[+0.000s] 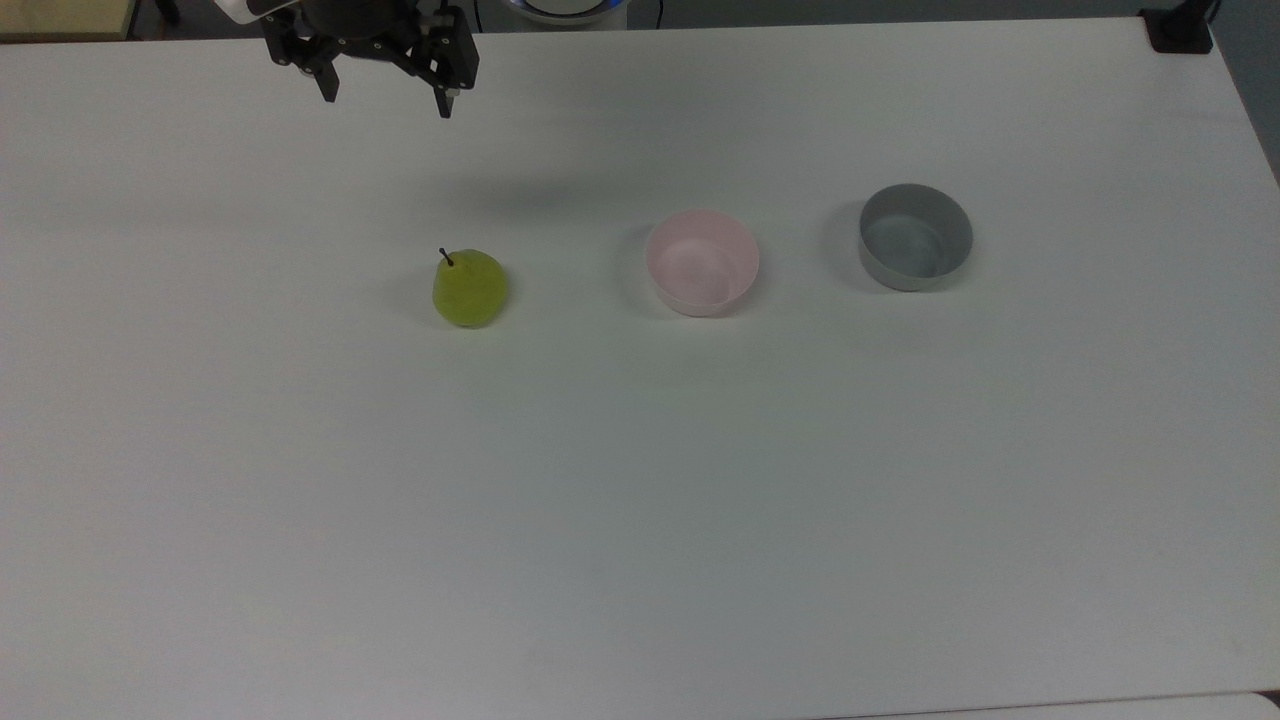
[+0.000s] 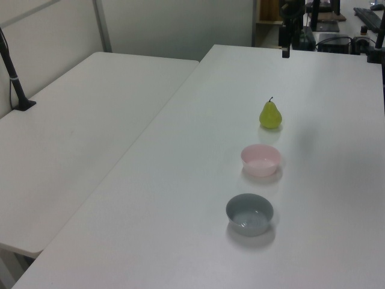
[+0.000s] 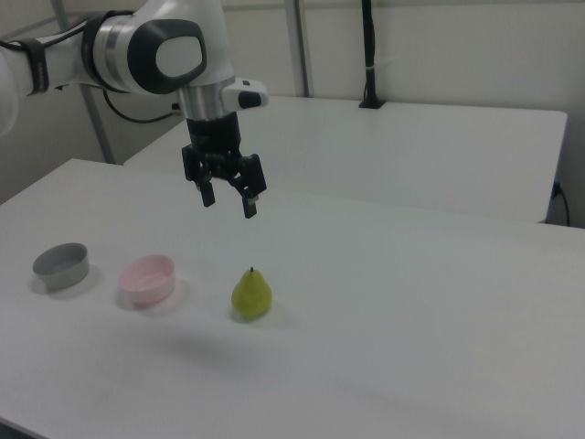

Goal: Place the pear in the bowl
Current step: 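Move the open gripper over the yellow-green pear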

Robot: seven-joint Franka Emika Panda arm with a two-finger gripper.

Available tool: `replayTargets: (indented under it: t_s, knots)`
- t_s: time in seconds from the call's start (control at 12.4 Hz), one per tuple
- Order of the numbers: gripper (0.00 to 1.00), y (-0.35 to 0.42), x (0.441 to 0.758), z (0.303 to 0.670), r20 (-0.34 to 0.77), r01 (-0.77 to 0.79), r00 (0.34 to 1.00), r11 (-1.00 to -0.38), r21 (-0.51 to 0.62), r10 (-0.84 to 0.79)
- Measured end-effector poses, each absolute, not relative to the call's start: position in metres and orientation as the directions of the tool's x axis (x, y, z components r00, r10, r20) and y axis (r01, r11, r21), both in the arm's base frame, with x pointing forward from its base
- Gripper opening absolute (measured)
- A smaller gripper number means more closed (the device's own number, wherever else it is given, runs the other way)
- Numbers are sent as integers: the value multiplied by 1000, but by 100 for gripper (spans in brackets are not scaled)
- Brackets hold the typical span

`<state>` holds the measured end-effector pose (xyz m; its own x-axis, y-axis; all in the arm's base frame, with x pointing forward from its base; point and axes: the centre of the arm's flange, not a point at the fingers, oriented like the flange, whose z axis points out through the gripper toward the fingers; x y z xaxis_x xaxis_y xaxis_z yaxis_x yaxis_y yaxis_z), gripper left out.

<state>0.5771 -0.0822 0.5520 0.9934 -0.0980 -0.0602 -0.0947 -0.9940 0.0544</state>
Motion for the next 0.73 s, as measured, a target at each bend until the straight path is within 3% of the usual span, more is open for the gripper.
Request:
replayTargets:
  t_s: [0.73]
  knots:
    - [100, -74, 580, 546, -70, -85, 994, -996, 38, -88]
